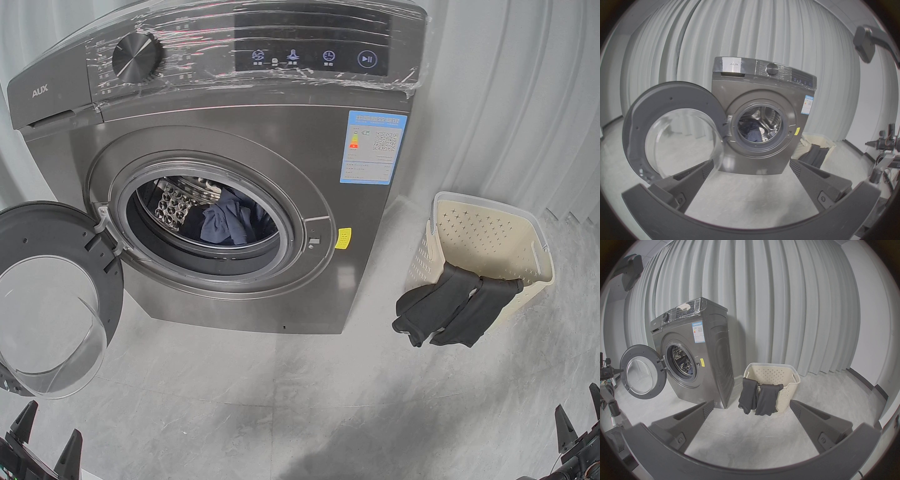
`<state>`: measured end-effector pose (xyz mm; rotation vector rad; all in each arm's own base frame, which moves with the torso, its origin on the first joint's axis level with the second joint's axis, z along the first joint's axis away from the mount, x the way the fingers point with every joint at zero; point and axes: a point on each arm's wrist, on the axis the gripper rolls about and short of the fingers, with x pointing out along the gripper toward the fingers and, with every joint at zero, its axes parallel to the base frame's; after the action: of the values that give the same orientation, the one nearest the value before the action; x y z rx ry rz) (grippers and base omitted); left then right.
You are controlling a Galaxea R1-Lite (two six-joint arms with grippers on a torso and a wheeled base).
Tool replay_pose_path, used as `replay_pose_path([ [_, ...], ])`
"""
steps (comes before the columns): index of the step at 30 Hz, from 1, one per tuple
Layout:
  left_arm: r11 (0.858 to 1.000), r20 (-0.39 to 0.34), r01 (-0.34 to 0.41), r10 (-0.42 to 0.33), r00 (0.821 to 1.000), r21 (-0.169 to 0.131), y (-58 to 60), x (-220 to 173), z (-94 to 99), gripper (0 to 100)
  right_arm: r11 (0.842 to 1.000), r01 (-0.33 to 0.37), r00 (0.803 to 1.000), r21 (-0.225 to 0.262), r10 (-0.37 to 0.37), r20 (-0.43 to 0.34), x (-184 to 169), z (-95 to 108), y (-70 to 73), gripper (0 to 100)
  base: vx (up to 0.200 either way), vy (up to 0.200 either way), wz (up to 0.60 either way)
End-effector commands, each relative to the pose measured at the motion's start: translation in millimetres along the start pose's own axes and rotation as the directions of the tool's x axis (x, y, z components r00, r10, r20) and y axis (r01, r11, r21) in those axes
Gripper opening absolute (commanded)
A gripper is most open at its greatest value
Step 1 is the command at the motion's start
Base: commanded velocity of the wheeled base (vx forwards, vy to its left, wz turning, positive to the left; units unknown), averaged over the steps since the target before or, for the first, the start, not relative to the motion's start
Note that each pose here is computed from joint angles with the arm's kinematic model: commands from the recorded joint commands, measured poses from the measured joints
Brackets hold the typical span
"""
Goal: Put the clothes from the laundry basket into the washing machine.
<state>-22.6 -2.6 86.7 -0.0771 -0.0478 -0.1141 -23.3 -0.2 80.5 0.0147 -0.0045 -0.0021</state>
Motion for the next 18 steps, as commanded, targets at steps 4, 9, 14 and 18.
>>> replay_pose_path([
  [4,0.999,0.008,0.025,-0.025,1.0,-0.024,-0.4,-0.7,-4.9,100,1.0,0.001,1.0,0.001,-0.001,-0.004,0.3,-4.7,-0.1,100,0.0,-0.2,0.0],
  [9,0.994,0.013,-0.108,0.108,0.994,0.009,2.7,-0.9,-5.2,100,1.0,0.001,1.0,-0.001,-0.001,-0.004,0.3,-4.7,-0.1,100,0.0,-0.2,0.0],
  [14,0.99,0.013,-0.13,0.13,0.991,0.057,3.1,-1.0,-5.1,100,1.0,0.001,1.0,-0.001,-0.001,-0.004,0.3,-4.7,-0.1,100,0.0,-0.2,0.0],
  [18,0.991,0.012,-0.116,0.116,0.993,0.066,2.8,-1.0,-5.1,100,1.0,0.001,1.0,-0.001,-0.001,-0.004,0.3,-4.7,-0.1,100,0.0,-0.2,0.0],
])
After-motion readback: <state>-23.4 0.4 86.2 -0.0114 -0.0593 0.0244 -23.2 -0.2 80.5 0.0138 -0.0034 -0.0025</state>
